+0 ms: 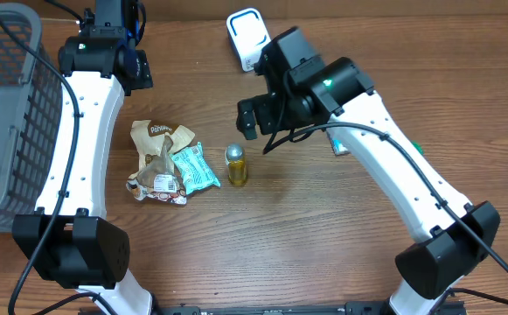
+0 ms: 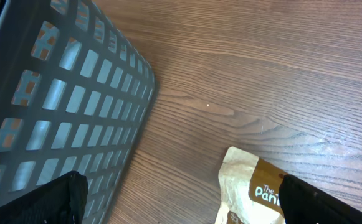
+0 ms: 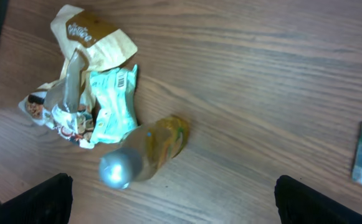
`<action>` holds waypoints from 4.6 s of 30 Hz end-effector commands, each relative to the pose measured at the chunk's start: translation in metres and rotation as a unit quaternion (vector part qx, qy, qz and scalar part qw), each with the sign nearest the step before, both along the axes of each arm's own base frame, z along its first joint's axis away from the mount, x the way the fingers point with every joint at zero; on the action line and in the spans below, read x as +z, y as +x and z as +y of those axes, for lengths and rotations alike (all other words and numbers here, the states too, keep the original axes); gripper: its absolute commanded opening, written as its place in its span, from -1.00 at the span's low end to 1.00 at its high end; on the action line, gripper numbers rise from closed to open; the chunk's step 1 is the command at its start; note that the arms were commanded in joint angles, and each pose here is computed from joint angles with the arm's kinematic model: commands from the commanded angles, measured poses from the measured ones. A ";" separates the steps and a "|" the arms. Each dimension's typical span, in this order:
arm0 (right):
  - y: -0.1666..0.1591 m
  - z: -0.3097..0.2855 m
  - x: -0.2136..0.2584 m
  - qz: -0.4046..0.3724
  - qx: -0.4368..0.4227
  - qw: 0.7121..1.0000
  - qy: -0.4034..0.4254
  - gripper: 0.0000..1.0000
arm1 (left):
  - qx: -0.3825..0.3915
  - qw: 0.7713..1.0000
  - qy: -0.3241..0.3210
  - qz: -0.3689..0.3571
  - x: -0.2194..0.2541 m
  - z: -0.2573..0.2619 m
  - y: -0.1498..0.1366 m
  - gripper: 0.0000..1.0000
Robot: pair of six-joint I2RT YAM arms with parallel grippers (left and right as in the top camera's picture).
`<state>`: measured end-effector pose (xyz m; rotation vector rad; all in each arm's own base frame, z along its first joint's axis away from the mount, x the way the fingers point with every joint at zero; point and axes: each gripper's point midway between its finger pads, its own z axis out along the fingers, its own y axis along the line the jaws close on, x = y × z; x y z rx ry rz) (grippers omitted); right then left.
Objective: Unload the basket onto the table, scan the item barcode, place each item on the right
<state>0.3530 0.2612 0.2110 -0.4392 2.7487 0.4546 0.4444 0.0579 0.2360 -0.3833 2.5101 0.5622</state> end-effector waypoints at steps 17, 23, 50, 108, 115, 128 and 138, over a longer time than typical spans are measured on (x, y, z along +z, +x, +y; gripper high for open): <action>-0.012 0.004 -0.004 0.022 -0.096 0.995 -0.009 1.00 | -0.004 1.000 0.006 -0.016 0.014 -0.002 0.000 0.99; -0.019 0.012 -0.020 0.020 -0.107 0.994 -0.025 1.00 | -0.004 1.000 0.006 -0.016 0.015 -0.002 0.000 0.99; -0.030 0.057 -0.076 -0.032 -0.132 0.991 -0.013 1.00 | -0.004 1.000 0.006 -0.016 0.014 -0.002 0.000 0.99; -0.028 0.038 -0.102 -0.033 -0.145 0.987 -0.065 -0.06 | -0.004 1.000 0.006 -0.016 0.014 -0.002 0.000 0.99; -0.013 0.013 -0.091 -0.049 -0.173 0.979 -0.098 -0.07 | -0.004 1.000 0.006 -0.016 0.014 -0.002 0.000 0.99; -0.005 -0.002 -0.081 -0.082 -0.167 0.974 -0.126 -0.10 | -0.004 1.000 0.006 -0.016 0.014 -0.002 0.000 0.99; -0.005 -0.015 -0.067 -0.100 -0.120 0.976 -0.153 -0.14 | -0.004 1.000 0.006 -0.016 0.014 -0.002 0.000 0.99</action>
